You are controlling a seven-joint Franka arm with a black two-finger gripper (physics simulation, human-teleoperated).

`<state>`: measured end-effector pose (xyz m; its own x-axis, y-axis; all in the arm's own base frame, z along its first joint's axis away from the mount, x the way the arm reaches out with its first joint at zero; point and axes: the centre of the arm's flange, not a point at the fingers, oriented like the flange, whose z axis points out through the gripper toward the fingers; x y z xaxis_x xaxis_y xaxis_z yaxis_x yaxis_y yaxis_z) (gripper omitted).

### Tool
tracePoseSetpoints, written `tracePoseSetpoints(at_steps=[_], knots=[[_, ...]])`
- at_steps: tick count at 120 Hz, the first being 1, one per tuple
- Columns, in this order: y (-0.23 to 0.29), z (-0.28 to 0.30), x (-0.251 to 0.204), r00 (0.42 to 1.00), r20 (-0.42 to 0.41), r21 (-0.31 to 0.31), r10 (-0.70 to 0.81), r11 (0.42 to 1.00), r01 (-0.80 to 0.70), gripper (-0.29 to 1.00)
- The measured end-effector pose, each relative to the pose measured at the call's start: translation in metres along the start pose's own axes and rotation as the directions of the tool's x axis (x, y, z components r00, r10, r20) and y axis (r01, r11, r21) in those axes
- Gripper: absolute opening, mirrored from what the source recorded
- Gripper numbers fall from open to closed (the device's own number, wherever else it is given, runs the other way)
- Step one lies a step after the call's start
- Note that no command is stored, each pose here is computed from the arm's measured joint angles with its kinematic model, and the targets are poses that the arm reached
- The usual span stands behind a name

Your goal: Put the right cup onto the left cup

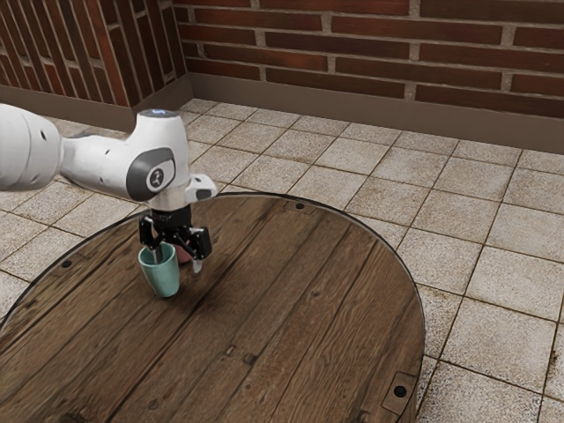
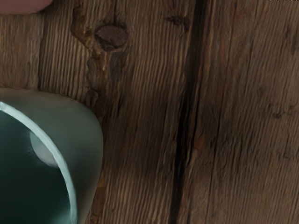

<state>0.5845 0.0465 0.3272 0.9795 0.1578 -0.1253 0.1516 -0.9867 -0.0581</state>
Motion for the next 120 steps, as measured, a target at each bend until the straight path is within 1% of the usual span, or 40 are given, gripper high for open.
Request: tracePoseSetpoints(at_steps=[30, 35, 47, 53, 61, 71, 85, 103, 120], knots=[[-0.017, 0.005, 0.005, 0.999, -0.028, -0.001, -0.035, 0.999, 0.035, 0.69], [-0.017, 0.005, 0.006, 0.999, -0.031, 0.001, -0.034, 0.999, 0.034, 0.61], [-0.015, 0.006, 0.007, 0.999, -0.034, 0.006, -0.03, 1.0, 0.03, 0.35], [-0.015, 0.006, 0.007, 0.999, -0.035, 0.007, -0.029, 1.0, 0.03, 0.24], [-0.015, 0.006, 0.007, 0.999, -0.037, 0.008, -0.03, 1.0, 0.031, 0.14], [-0.014, 0.006, 0.007, 0.999, -0.039, 0.008, -0.03, 0.999, 0.03, 0.05], [-0.013, 0.006, 0.007, 0.999, -0.04, 0.01, -0.03, 0.999, 0.031, -0.02], [-0.013, 0.005, 0.007, 0.999, -0.041, 0.011, -0.034, 0.999, 0.035, -0.06], [-0.023, -0.024, 0.005, 0.996, -0.076, 0.027, -0.038, 0.999, 0.04, -0.07]])
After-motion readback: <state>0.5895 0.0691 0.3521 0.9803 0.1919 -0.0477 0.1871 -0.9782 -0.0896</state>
